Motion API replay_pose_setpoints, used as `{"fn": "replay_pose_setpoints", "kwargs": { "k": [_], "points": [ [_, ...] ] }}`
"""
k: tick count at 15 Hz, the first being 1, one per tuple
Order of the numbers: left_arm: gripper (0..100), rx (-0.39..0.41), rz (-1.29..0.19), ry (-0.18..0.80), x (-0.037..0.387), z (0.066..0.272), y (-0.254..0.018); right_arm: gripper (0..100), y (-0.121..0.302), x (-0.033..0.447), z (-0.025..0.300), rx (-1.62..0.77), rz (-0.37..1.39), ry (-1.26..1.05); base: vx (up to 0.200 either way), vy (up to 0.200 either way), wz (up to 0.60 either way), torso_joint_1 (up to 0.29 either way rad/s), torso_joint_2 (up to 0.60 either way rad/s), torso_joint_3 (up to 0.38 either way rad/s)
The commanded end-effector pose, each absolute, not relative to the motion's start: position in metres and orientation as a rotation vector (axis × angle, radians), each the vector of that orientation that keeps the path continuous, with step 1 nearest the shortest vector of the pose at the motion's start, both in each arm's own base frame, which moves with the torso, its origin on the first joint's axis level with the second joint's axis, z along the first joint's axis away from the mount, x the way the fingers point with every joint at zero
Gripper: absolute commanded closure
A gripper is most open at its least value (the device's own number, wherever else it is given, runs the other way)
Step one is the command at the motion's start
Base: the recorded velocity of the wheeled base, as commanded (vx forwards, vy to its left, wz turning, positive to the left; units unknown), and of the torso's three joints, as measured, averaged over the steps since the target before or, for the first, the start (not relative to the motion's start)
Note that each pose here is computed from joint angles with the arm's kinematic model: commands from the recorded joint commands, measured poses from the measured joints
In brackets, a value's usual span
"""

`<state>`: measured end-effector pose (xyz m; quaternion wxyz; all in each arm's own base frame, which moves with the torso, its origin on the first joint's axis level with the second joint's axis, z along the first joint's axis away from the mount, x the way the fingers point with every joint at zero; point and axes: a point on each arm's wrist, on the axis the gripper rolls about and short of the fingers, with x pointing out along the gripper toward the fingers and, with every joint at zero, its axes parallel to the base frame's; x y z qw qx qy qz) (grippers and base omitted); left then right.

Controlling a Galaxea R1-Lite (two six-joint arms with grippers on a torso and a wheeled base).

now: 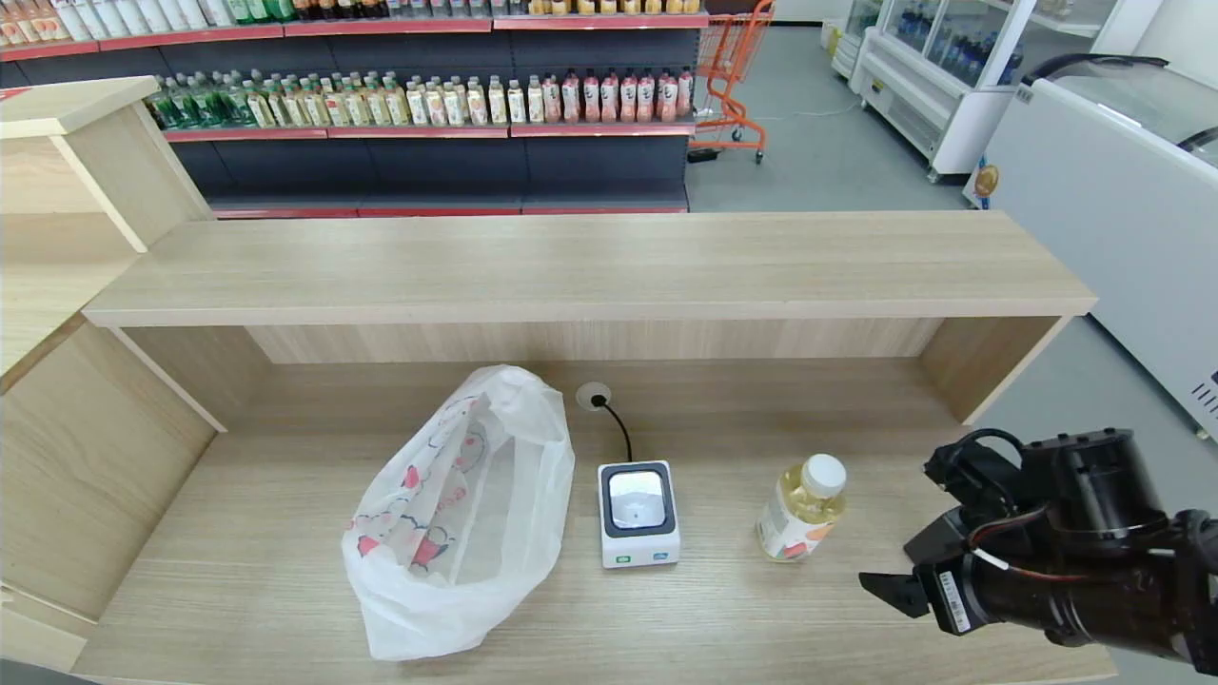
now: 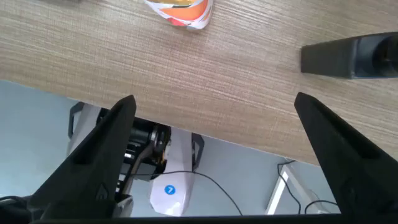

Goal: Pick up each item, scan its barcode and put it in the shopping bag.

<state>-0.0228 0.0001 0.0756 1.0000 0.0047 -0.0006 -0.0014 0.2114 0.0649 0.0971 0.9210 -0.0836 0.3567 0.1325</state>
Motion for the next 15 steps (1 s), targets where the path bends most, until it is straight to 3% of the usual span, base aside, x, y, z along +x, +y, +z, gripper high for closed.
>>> {"fn": "replay_pose_setpoints", "kwargs": {
  "k": [1,15],
  "points": [
    [0,0.009,-0.003,0.000,-0.023,0.076,0.000,0,0.076,0.223,0.073,-0.199,0.286,0.781,0.000,0.000,0.00,0.000,0.00,0.000],
    [0,0.009,-0.003,0.000,-0.023,0.076,0.000,0,0.131,0.267,0.015,-0.247,0.293,0.523,0.000,0.000,0.00,0.000,0.00,0.000]
  ]
}}
